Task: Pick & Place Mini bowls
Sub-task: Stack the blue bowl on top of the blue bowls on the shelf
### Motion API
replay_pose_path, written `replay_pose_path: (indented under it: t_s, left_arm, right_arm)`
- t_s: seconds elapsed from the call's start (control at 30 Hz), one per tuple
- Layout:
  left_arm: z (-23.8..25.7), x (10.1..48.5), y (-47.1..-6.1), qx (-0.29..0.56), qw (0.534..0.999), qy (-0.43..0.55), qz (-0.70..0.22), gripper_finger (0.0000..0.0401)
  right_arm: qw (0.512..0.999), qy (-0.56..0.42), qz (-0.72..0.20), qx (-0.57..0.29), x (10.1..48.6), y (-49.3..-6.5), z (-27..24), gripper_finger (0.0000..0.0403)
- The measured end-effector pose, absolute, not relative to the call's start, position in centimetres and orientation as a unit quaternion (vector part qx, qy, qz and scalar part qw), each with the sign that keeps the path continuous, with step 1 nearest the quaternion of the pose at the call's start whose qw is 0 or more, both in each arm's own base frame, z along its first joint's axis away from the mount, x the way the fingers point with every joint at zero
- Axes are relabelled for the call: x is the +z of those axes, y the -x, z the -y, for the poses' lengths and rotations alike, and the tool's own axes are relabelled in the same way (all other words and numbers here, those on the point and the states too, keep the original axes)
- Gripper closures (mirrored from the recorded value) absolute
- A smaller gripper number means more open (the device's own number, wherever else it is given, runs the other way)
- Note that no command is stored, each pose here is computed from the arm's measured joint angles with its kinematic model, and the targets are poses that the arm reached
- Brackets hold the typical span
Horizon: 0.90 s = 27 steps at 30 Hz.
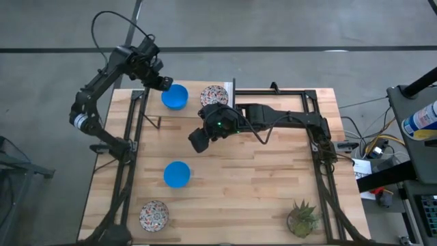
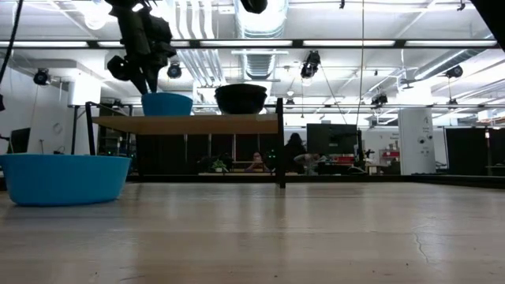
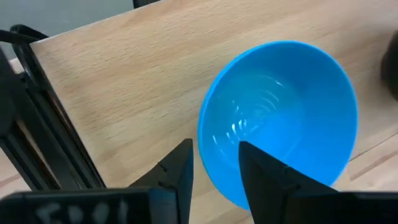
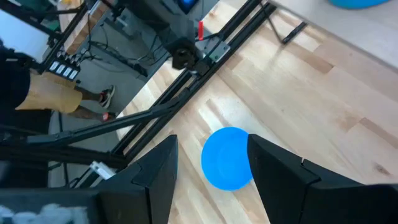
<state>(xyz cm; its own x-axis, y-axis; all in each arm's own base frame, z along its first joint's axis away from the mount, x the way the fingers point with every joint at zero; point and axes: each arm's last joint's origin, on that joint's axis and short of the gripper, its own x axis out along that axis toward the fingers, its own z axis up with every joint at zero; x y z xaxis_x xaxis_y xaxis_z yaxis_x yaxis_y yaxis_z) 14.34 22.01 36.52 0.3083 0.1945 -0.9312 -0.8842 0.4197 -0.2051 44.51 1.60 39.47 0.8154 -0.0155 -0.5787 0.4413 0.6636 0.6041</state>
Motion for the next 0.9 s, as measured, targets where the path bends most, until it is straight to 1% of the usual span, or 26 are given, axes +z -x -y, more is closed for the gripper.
replay_pose_path:
  t_s: [0.23,0.47,0.7,0.8,0.9]
  left_arm:
    - [-18.9,39.0,-13.0,0.378,0.741,0.364,-0.418,0.0282]
    - [-14.0,41.5,-12.1,0.358,0.776,0.35,-0.384,0.0282]
    - [-9.3,42.7,-12.1,0.289,0.813,0.329,-0.385,0.0282]
    - [-7.9,42.9,-12.5,0.243,0.829,0.319,-0.391,0.0282]
    - [-6.9,42.5,-12.9,0.204,0.835,0.312,-0.405,0.0282]
  right_arm:
    - [0.871,-0.378,-0.278,-0.146,38.6,-44.7,-1.7,0.0216]
    - [0.861,-0.381,-0.299,-0.157,37.1,-44.9,-1.7,0.0216]
    - [0.865,-0.375,-0.297,-0.152,37.4,-44.9,-1.7,0.0216]
    - [0.867,-0.374,-0.294,-0.149,37.6,-44.8,-1.7,0.0216]
    - [0.874,-0.362,-0.293,-0.137,38.1,-44.7,-1.8,0.0216]
